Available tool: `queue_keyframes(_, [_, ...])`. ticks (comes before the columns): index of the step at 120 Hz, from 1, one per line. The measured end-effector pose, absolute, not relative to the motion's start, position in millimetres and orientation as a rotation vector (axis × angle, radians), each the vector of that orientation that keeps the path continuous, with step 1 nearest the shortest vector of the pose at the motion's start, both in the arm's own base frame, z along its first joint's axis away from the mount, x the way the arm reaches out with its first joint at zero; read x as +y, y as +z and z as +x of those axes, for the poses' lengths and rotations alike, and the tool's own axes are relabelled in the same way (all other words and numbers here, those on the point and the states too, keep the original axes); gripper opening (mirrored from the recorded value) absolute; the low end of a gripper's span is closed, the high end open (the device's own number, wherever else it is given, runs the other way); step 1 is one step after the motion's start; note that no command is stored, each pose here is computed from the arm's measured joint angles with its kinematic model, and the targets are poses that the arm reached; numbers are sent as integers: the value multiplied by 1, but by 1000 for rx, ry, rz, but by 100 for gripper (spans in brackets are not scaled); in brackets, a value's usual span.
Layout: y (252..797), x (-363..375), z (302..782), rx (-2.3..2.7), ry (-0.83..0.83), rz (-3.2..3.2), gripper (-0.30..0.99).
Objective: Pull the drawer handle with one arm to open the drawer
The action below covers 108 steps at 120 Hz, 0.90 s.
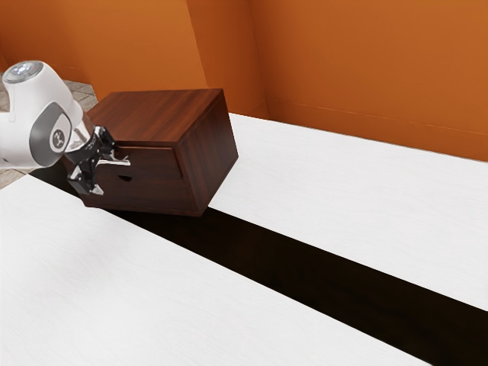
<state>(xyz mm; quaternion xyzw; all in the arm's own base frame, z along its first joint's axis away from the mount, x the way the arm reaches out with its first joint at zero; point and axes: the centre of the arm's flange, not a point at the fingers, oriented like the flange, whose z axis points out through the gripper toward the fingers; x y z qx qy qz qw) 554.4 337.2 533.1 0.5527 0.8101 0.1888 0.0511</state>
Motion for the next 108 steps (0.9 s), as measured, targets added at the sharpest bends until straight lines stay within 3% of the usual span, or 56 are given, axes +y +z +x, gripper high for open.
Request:
queue_keyframes(41, [527, 336, 551, 2532, 510, 1637, 34])
queue_keyframes(108, [550, 317, 511, 2593, 424, 1577, 27])
